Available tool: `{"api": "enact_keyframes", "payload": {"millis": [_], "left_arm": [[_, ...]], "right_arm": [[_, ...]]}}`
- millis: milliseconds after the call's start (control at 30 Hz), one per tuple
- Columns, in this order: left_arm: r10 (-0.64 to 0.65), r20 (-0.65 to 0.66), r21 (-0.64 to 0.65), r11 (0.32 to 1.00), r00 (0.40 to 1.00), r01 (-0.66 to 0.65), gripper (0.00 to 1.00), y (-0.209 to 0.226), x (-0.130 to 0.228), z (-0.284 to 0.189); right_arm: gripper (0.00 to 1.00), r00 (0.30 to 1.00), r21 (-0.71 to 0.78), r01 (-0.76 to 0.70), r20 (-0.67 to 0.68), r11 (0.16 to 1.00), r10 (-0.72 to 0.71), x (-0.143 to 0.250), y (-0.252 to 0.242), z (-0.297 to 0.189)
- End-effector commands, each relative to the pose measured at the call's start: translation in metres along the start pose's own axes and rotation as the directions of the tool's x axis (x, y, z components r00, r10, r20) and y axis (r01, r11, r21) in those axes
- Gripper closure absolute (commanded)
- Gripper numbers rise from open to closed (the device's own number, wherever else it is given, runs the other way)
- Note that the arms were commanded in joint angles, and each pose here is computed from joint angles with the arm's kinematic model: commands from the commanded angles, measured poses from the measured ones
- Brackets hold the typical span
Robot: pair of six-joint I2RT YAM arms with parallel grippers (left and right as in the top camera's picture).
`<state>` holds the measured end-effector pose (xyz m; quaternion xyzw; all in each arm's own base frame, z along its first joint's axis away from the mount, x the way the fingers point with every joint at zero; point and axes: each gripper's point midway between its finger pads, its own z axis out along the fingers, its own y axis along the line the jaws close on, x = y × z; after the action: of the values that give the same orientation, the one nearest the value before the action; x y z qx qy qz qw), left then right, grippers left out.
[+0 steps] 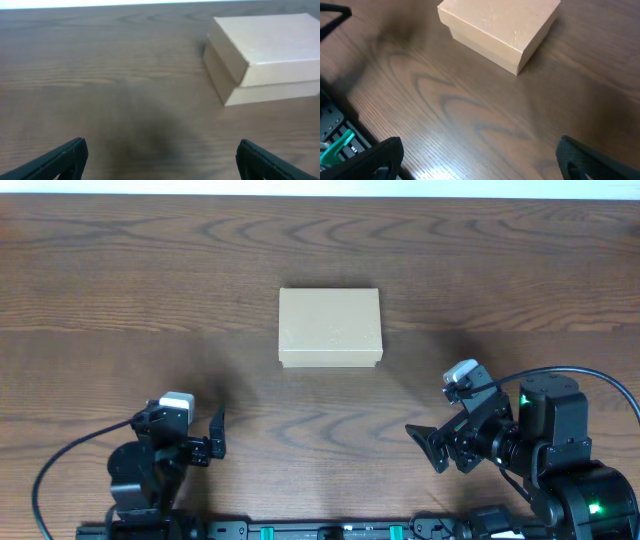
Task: Pack container
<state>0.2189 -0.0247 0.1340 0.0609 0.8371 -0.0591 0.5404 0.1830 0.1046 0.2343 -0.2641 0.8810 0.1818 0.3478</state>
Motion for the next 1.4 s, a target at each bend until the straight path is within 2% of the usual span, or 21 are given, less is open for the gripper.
{"api": "enact_keyframes", "payload": {"millis": [0, 333, 1267, 1367], "left_arm": [[-0.037, 0.036, -0.032, 0.999, 0.999, 0.038, 0.05, 0.0078, 0.0098, 0.0066], [-0.046, 0.130, -0.041, 0.998, 0.990, 0.051, 0.05, 0.0110, 0.0049, 0.0103], [-0.046, 0.128, -0.040, 0.998, 0.991, 0.052, 0.05, 0.0109, 0.0053, 0.0105], [-0.046, 0.128, -0.040, 0.998, 0.991, 0.052, 0.05, 0.0109, 0.0053, 0.0105]], "right_arm": [[0.01, 1.000, 0.004, 0.002, 0.002, 1.000, -0.002, 0.0005, -0.0006, -0.0003], [0.01, 1.000, 0.004, 0.002, 0.002, 1.000, -0.002, 0.0005, -0.0006, -0.0003], [0.01, 1.000, 0.004, 0.002, 0.002, 1.000, -0.002, 0.0005, -0.0006, -0.0003], [0.01, 0.999, 0.068, -0.001, -0.032, 0.998, 0.003, 0.0099, -0.0092, -0.0031]]}}
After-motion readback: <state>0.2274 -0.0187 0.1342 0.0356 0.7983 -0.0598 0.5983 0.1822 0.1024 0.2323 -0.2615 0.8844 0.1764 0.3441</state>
